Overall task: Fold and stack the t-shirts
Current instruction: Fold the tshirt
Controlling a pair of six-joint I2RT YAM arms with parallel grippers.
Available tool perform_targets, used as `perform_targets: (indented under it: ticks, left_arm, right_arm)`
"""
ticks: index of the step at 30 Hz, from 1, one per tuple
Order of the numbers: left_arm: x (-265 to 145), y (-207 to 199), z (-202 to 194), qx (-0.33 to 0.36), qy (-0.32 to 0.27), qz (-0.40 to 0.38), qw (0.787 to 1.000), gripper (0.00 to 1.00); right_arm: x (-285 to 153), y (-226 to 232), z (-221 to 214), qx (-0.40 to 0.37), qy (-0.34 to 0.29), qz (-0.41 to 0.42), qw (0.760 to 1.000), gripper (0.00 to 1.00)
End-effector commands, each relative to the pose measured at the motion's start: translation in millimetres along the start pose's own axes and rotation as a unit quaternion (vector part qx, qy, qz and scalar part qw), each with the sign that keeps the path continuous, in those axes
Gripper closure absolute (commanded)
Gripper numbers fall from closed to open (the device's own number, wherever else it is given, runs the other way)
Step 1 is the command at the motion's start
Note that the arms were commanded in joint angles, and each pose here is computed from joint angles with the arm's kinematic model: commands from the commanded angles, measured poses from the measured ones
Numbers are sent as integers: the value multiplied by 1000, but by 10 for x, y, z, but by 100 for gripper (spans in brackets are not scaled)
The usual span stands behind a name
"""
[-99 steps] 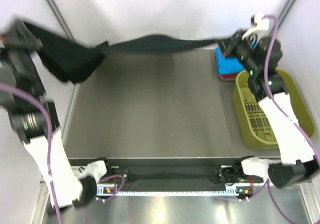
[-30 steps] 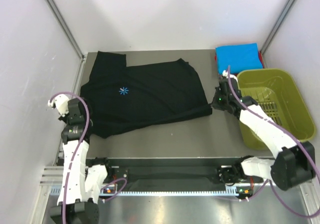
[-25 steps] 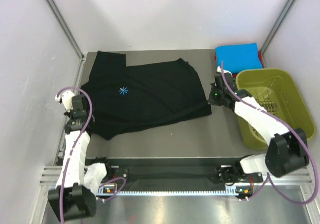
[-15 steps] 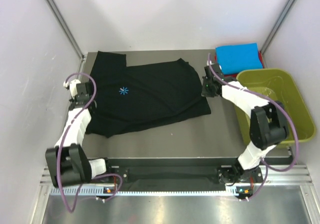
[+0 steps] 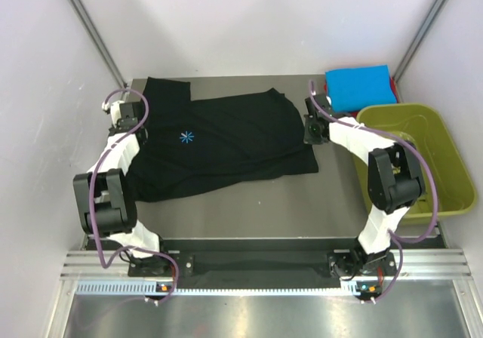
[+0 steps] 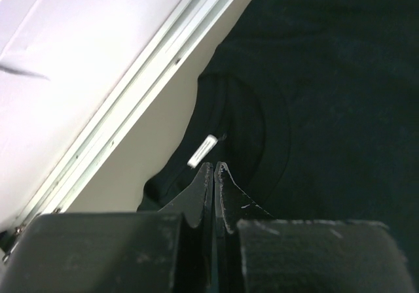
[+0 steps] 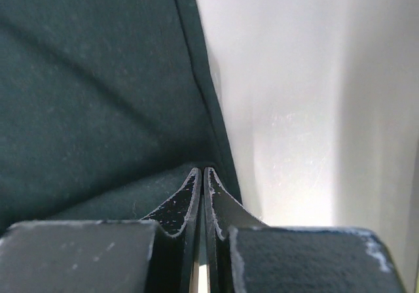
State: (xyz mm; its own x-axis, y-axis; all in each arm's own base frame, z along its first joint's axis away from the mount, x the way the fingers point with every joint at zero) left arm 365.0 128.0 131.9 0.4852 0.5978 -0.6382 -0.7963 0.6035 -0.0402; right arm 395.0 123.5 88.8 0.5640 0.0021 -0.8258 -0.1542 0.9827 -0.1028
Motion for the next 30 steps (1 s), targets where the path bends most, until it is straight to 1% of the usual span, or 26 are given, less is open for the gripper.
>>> perform_targets:
  ticks: [1,8,18,25,30]
  left_arm:
    - [16,-139,313,-14,-39,-4,999,100]
    - [155,-148,341,8,-41,24,999,100]
    - [314,-253,302,9,-39,17,999,100]
    - [393,-317,345,11,-39,23,999,100]
    - [465,-361,363,15,-39,23,999,100]
  right_arm:
    - [-36,-82,329,-4,-44,-15,999,100]
    - [72,-65,399,-5,-43,-10,999,100]
    - [264,-99,476,-2,-43,-11,999,100]
    - [292,-84,555,-2,-52,-7,999,100]
    - [353,-98,552,-2,-47,-8,999,100]
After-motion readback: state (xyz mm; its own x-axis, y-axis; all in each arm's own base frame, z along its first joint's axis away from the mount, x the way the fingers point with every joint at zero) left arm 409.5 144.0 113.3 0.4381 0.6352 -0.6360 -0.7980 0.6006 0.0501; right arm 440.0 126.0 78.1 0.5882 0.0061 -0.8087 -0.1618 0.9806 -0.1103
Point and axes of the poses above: each gripper's point midway between its finger pads, its own x axis out along the fingers, its own y axis along the line the jaws close on, z = x × y, the point moved 2 cm from there along -x, back along the fingers, and after that the axes turned 15 degrees about -x, right-handed, at the moved point
